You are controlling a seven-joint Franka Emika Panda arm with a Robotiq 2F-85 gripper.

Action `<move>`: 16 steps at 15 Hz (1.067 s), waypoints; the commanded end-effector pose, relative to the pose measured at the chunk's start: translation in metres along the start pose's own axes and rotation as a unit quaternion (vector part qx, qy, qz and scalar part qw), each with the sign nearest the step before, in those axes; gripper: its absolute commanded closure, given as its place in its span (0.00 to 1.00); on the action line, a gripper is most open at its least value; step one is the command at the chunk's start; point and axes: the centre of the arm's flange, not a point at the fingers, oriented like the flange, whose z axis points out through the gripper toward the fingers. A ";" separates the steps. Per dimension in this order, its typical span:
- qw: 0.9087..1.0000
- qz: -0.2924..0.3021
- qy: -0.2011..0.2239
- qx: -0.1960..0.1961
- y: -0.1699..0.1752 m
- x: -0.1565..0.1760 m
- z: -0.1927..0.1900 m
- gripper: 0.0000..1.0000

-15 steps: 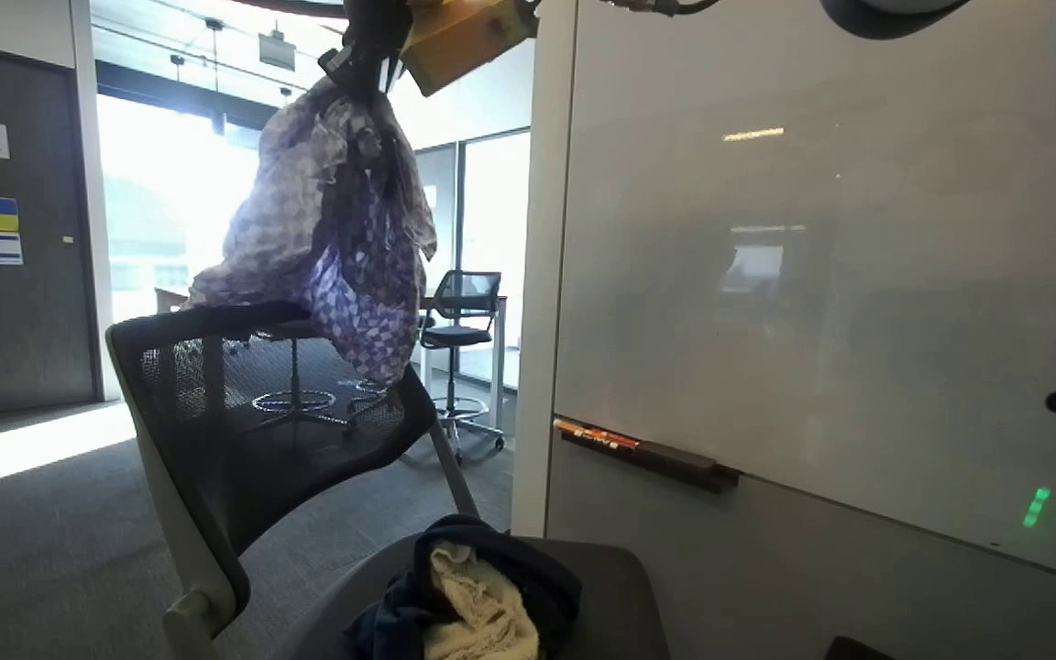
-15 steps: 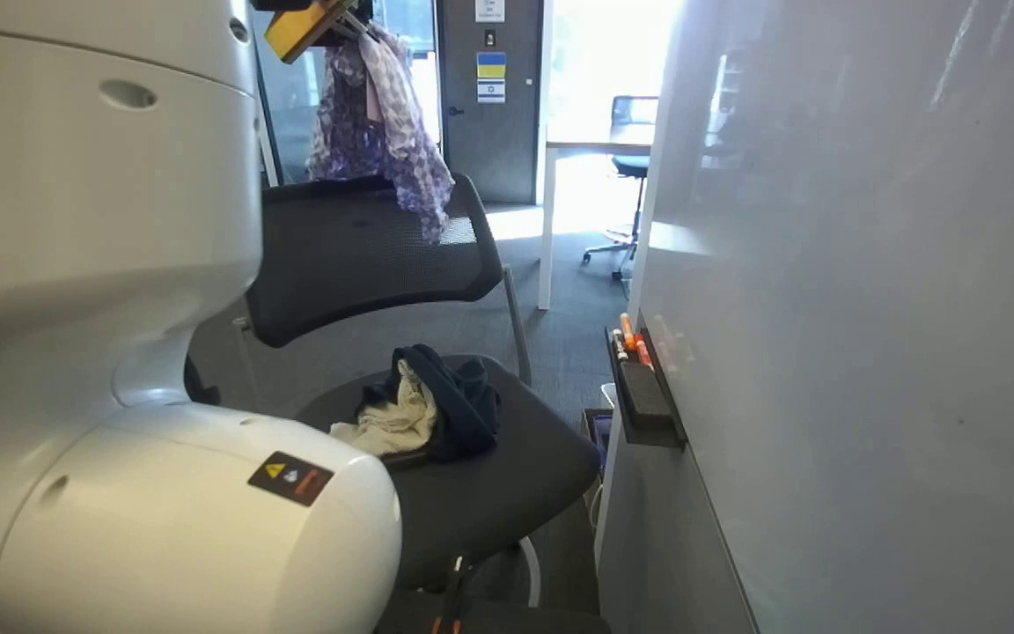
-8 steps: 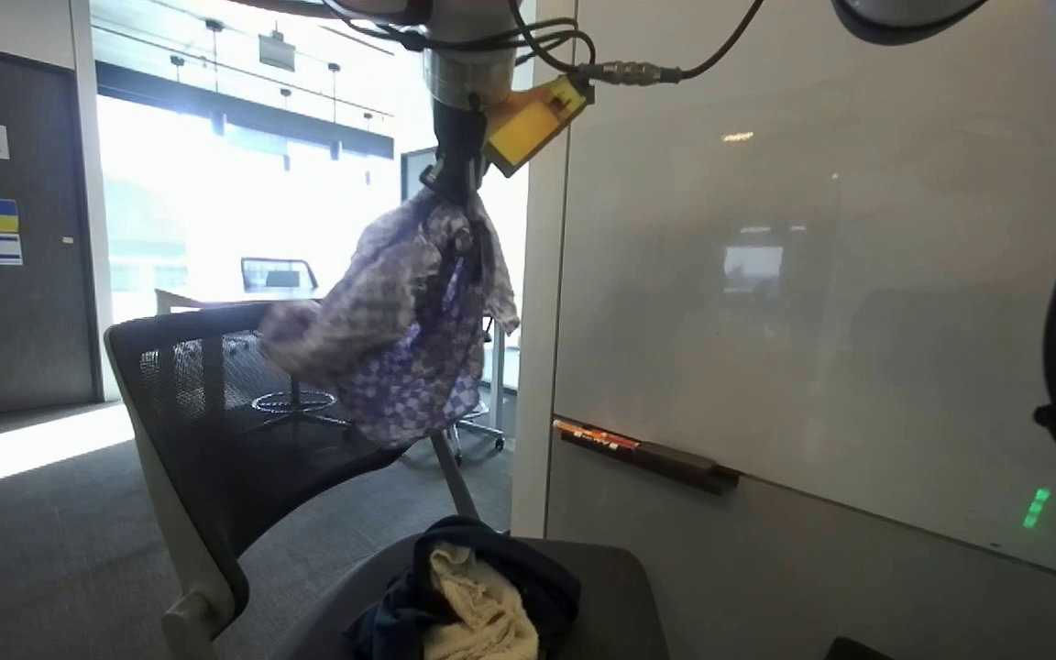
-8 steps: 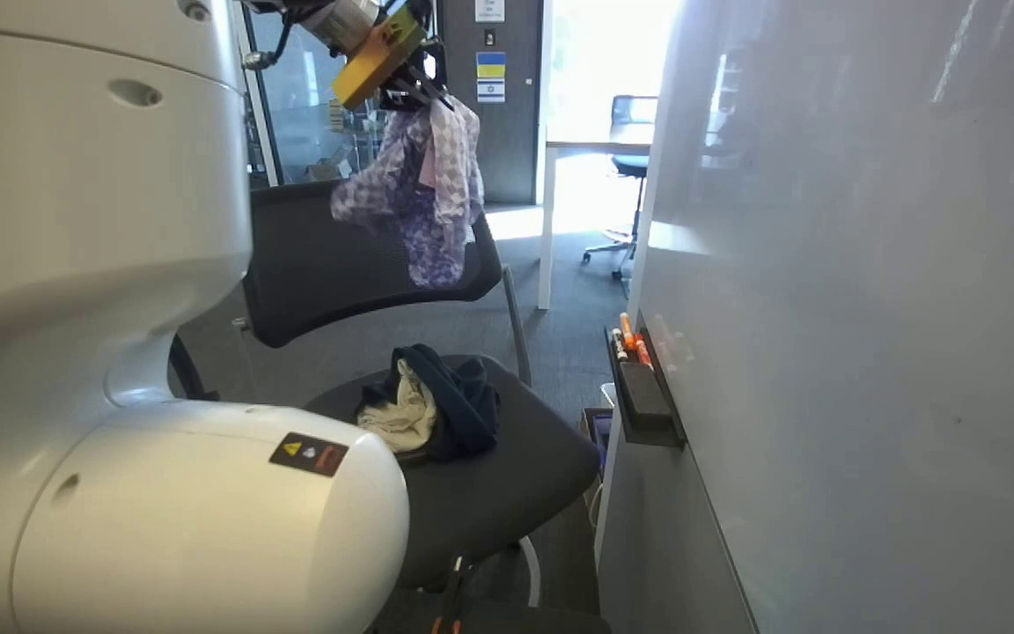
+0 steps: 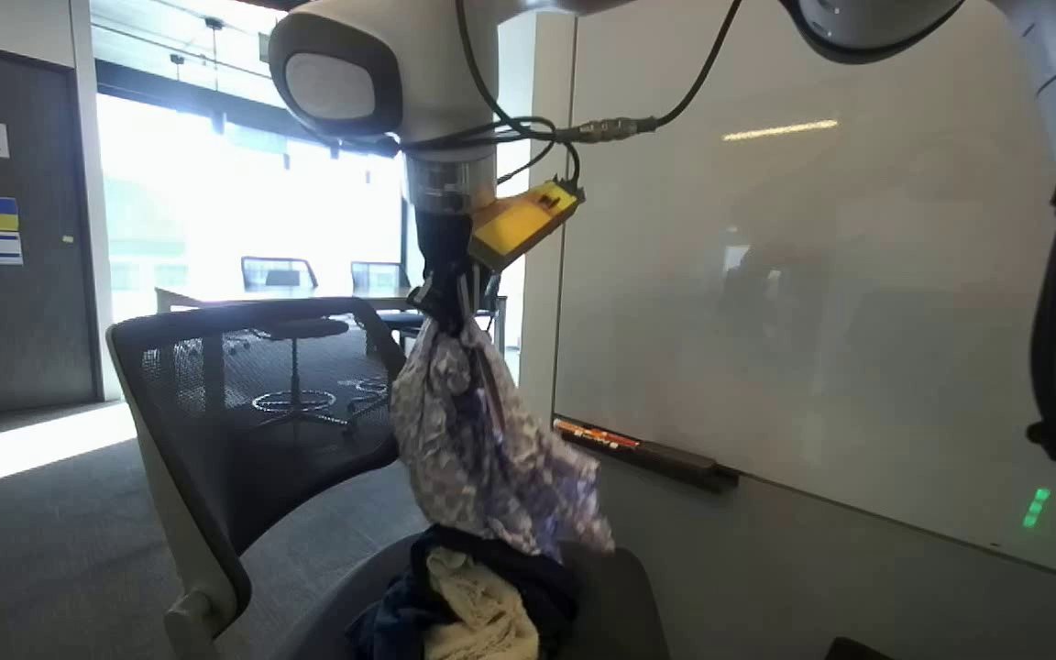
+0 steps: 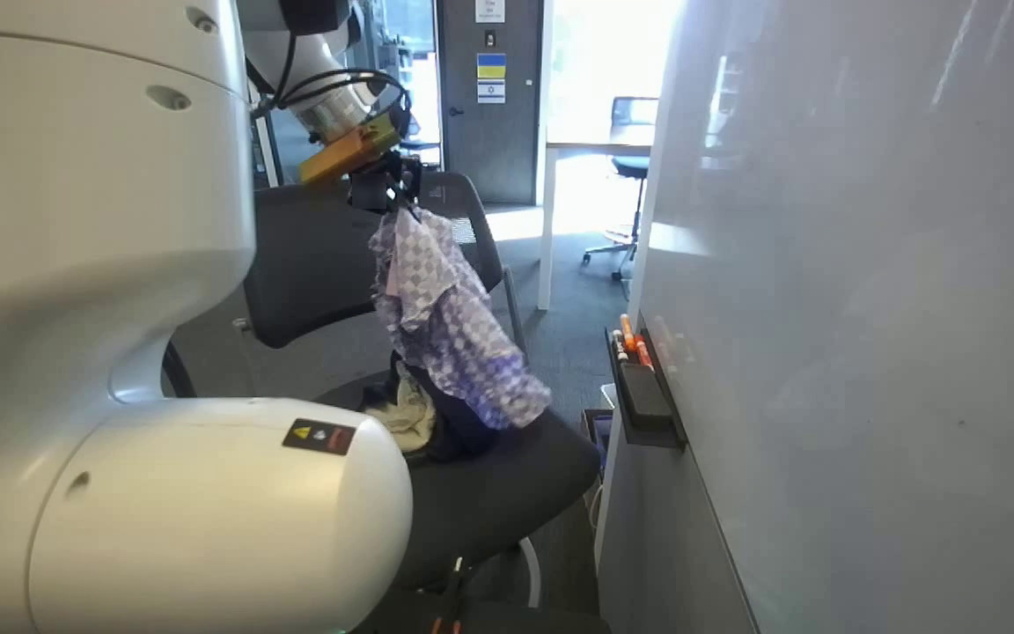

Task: Move the clothes to the seat of the chair

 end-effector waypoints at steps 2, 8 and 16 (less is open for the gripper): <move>0.993 -0.044 -0.096 0.042 0.003 -0.008 0.012 0.98; 0.981 -0.046 -0.177 0.060 0.011 -0.057 0.102 0.98; 0.970 -0.001 -0.183 0.160 0.007 -0.072 0.156 0.98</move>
